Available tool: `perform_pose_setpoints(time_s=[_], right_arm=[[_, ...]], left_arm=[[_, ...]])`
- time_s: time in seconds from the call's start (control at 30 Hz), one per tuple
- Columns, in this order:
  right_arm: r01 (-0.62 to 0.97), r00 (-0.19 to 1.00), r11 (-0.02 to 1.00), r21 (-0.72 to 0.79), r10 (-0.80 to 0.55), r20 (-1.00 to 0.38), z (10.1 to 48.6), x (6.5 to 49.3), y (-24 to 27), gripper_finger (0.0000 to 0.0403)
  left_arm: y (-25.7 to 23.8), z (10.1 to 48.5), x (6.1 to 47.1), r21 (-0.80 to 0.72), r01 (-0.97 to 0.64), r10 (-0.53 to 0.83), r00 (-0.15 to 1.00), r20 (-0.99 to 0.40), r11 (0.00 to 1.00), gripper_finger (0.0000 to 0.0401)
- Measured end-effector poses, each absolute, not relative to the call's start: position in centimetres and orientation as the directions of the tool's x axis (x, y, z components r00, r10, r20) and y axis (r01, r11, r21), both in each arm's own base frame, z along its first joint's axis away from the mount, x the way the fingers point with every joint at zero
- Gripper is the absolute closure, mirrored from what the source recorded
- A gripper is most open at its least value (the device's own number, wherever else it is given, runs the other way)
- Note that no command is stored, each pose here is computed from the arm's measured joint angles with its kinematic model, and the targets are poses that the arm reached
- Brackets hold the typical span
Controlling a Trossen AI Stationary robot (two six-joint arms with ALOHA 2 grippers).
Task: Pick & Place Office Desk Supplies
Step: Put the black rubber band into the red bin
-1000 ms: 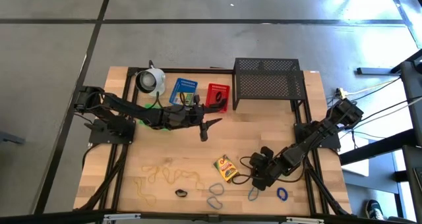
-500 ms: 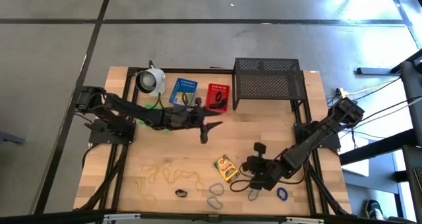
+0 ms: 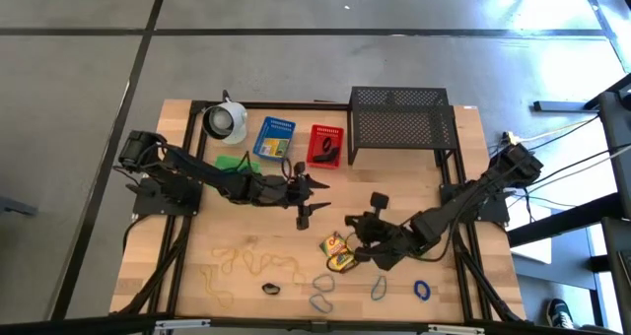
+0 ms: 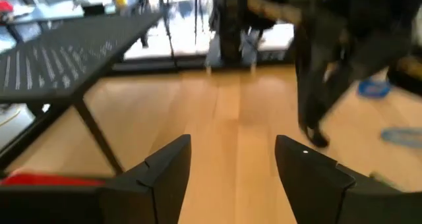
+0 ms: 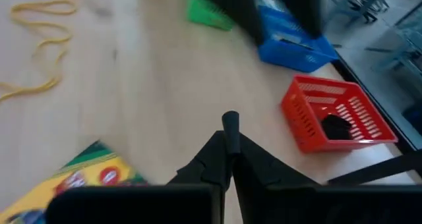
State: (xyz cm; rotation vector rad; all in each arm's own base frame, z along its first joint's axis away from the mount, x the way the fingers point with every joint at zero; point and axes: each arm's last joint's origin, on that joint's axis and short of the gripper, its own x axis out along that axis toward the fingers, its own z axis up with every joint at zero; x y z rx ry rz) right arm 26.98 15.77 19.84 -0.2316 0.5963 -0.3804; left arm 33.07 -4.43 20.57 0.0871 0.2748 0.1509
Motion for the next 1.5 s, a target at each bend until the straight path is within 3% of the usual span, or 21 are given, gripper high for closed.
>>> perform_pose_setpoints(time_s=[0.13,0.37,0.73,1.03,1.33,1.5], right_arm=[[0.326,0.752,0.896,-0.302,-0.44,-0.492,20.4,27.5,14.5,0.0383],[0.361,0.761,0.881,-0.307,-0.468,-0.448,21.7,28.8,12.4,0.0383],[0.17,0.849,0.899,-0.403,-0.341,-0.403,23.0,30.9,10.9,0.0383],[0.043,0.883,0.947,-0.319,-0.186,-0.432,23.1,31.5,10.4,0.0383],[0.181,0.861,0.908,-0.378,-0.332,-0.386,23.3,31.5,10.0,0.0383],[0.176,0.863,0.91,-0.377,-0.326,-0.386,23.3,31.4,10.3,0.0383]], left_arm=[[-4.7,20.0,32.8,0.108,-0.141,0.169,0.933,-0.318,0.984,0.0174],[-4.7,20.3,32.9,0.036,-0.164,0.167,0.941,-0.294,0.986,0.0174],[-5.0,19.8,33.2,-0.095,-0.116,0.084,0.952,-0.295,0.989,0.0175],[-5.3,20.2,33.9,-0.096,-0.06,0.042,0.982,-0.184,0.994,0.0175],[-5.1,19.9,33.8,-0.135,-0.076,0.046,0.975,-0.217,0.988,0.0175],[-5.0,19.9,33.8,-0.129,-0.117,0.088,0.973,-0.214,0.985,0.0176]])
